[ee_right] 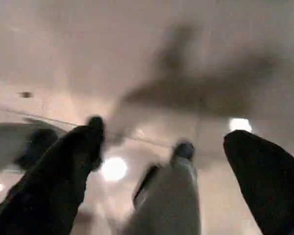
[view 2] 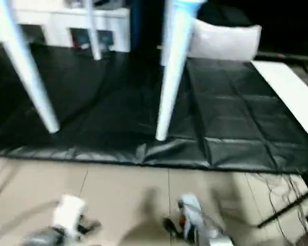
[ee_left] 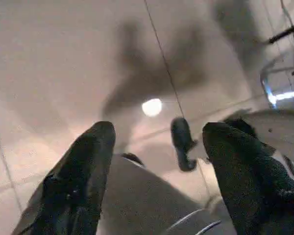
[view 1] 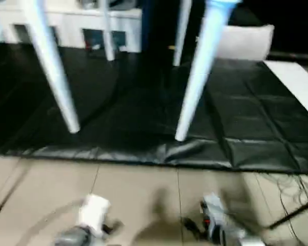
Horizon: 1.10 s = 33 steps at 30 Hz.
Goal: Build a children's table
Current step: Flip table
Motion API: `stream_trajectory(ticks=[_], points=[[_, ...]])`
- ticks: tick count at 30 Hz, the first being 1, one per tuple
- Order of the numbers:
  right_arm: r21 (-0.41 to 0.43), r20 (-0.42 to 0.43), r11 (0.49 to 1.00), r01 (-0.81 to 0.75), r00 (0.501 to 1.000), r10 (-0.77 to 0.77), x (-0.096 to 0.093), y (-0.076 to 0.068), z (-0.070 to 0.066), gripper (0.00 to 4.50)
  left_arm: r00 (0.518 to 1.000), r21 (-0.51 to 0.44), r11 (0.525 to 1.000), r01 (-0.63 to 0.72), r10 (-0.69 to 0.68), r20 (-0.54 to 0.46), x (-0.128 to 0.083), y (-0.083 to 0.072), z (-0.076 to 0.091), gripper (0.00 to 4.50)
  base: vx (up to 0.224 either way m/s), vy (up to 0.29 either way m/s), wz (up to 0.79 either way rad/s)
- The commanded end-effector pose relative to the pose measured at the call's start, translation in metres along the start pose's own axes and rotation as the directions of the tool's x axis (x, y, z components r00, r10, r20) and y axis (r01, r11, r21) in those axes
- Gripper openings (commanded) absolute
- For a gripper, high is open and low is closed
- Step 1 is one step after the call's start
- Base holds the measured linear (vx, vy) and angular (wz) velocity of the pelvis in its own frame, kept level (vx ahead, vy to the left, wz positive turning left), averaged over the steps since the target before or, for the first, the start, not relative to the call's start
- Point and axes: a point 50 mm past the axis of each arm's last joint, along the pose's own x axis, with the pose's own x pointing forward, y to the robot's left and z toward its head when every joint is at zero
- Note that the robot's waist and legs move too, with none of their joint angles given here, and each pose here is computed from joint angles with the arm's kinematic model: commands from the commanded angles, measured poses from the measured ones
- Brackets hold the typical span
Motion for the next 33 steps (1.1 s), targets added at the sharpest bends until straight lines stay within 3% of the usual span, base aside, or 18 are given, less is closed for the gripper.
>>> stream_trajectory(ticks=[1, 2, 4, 8, 10, 16, 22, 33], points=[[0.081, 0.013, 0.993, 0.088, 0.996, -0.089, 0.002, -0.004, -0.002, 4.5, 0.99, -0.05, 0.989, -0.141, 0.141, 0.003, 0.002, 0.01, 0.001, 3.25, 0.0, 0.0, 0.0], [0.071, -0.022, 0.99, 0.119, 0.993, -0.118, 0.003, -0.003, -0.009, 4.5, 0.976, -0.116, 0.969, -0.219, 0.218, -0.02, 0.003, 0.014, -0.003, 3.25, 0.0, 0.0, 0.0], [0.039, -0.055, 0.99, 0.134, 0.99, -0.132, 0.004, -0.002, -0.014, 4.5, 0.964, -0.152, 0.952, -0.265, 0.259, -0.058, 0.003, 0.017, -0.008, 3.25, 0.0, 0.0, 0.0], [-0.045, -0.091, 0.992, 0.121, 0.988, -0.125, 0.006, 0.003, -0.025, 4.5, 0.967, -0.124, 0.962, -0.243, 0.23, -0.112, 0.003, 0.013, -0.019, 3.25, 0.0, 0.0, 0.0], [-0.047, -0.098, 0.991, 0.129, 0.986, -0.133, 0.006, 0.003, -0.028, 4.5, 0.963, -0.107, 0.961, -0.254, 0.241, -0.12, 0.003, 0.014, -0.021, 3.25, 0.0, 0.0, 0.0], [-0.074, -0.087, 0.99, 0.117, 0.989, -0.123, 0.008, 0.011, -0.028, 4.5, 0.965, -0.16, 0.955, -0.25, 0.233, -0.12, 0.005, 0.012, -0.021, 3.25, 0.0, 0.0, 0.0], [-0.082, -0.081, 0.988, 0.133, 0.987, -0.14, 0.004, -0.003, -0.029, 4.5, 0.967, -0.155, 0.958, -0.242, 0.226, -0.116, 0.007, 0.01, -0.021, 3.25, 0.0, 0.0, 0.0], [-0.085, -0.081, 0.987, 0.135, 0.986, -0.142, 0.004, -0.004, -0.029, 4.5, 0.968, -0.157, 0.957, -0.242, 0.227, -0.111, 0.007, 0.01, -0.021, 3.25, 0.0, 0.0, 0.0]])
